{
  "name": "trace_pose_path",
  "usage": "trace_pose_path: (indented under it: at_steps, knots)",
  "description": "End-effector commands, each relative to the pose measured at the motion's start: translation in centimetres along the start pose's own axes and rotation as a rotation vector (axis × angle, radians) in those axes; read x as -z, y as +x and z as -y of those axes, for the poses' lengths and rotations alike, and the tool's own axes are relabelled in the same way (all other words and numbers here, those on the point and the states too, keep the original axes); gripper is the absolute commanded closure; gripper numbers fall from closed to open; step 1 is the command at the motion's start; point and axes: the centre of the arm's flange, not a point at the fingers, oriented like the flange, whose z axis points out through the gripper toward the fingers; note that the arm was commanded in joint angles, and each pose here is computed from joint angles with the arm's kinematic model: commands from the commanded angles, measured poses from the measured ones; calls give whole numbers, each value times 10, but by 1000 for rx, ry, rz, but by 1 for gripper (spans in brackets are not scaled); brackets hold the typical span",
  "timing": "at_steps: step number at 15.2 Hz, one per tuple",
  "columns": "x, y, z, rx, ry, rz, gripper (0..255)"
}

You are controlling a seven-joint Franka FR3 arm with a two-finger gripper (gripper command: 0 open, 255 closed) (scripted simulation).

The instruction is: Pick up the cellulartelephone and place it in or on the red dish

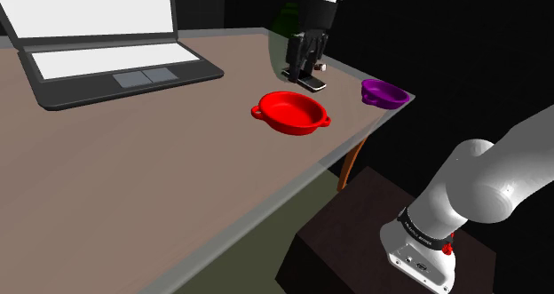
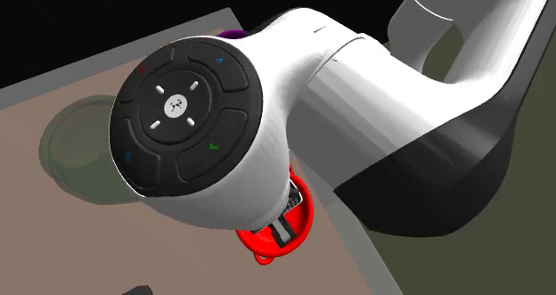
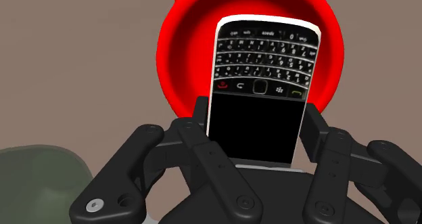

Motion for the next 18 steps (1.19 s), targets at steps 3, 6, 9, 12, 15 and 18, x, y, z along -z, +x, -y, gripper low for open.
trace_pose_path:
  at_steps: [3, 6, 9, 12, 15, 18]
  knots:
    - [-20, 1, 4, -1, 0, 0, 255]
    - [-36, 1, 4, -1, 0, 0, 255]
    - [-52, 2, 3, -1, 0, 0, 255]
    - [-68, 2, 2, -1, 0, 0, 255]
    - [-70, 2, 2, -1, 0, 0, 255]
    - [-70, 2, 2, -1, 0, 0, 255]
